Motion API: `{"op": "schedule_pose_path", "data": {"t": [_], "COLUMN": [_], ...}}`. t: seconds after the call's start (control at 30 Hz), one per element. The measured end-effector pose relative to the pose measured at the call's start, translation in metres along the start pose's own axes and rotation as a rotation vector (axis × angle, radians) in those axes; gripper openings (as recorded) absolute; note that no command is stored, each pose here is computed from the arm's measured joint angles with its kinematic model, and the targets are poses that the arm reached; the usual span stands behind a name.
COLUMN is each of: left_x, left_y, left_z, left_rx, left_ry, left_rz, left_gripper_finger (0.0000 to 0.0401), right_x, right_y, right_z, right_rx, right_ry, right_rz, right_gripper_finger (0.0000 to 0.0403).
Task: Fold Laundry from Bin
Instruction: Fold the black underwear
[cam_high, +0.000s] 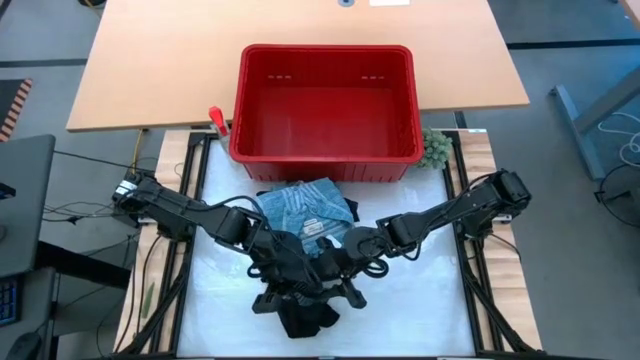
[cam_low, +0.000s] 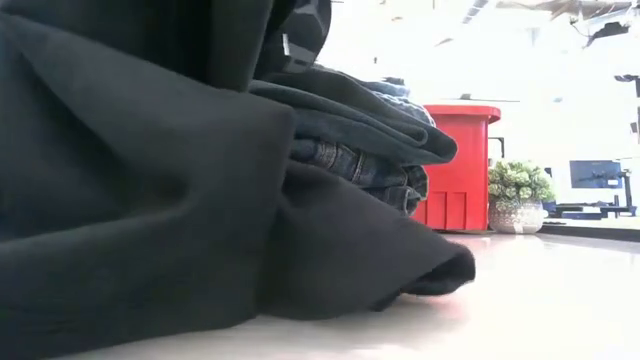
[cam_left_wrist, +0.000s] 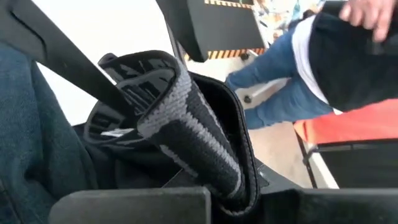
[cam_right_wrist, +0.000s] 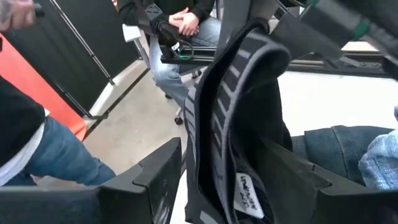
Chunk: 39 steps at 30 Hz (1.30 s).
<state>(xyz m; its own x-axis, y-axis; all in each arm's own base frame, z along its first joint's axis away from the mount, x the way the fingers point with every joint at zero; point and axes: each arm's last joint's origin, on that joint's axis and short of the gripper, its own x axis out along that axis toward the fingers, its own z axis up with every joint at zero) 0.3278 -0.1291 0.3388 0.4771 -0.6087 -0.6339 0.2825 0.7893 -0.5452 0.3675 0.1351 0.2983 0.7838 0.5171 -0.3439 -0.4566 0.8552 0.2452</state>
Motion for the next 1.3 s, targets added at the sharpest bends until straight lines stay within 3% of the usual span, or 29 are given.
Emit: {"op": "schedule_pose_path", "data": {"t": [0.13,0.3,0.53,0.63,0.77,0.83,1.07,1.2,1.3], "left_x": [-0.01,-0.027,-0.03,-0.03,-0.03,-0.03,-0.02,0.008,0.026], "left_y": [0.007,0.011,0.009,0.009,0.008,0.007,0.004,0.01,0.027], "left_z": [0.001,0.009,0.015,0.015,0.018,0.02,0.041,0.061,0.086], "left_rx": [0.017,0.021,0.066,0.068,0.079,0.091,0.16,0.188,0.228], "left_ry": [0.02,-0.017,-0.056,-0.066,-0.087,-0.115,-0.338,-0.467,-0.506], "left_rz": [-0.032,0.009,0.026,0.029,0.023,0.023,0.088,0.11,0.192], "left_gripper_finger": [0.0,0.0,0.0,0.0,0.0,0.0,0.0,0.0,0.0], "right_x": [0.0,0.0,0.0,0.0,-0.003,-0.012,-0.072,-0.107,-0.133], "right_y": [0.0,0.002,-0.003,-0.001,0.007,0.013,0.047,0.07,0.079], "right_z": [-0.001,-0.005,-0.002,-0.003,-0.005,0.0,0.021,0.018,0.009], "right_rx": [-0.015,-0.059,-0.063,-0.068,-0.039,0.002,0.11,0.149,0.175], "right_ry": [0.014,0.045,0.008,0.016,0.053,0.076,0.292,0.466,0.588], "right_rz": [-0.002,-0.003,-0.133,-0.128,-0.091,-0.035,0.012,0.009,-0.039], "right_gripper_finger": [0.0235,0.0235,0.023,0.0194,0.0084,0.003,0.0029,0.0029,0.0029]}}
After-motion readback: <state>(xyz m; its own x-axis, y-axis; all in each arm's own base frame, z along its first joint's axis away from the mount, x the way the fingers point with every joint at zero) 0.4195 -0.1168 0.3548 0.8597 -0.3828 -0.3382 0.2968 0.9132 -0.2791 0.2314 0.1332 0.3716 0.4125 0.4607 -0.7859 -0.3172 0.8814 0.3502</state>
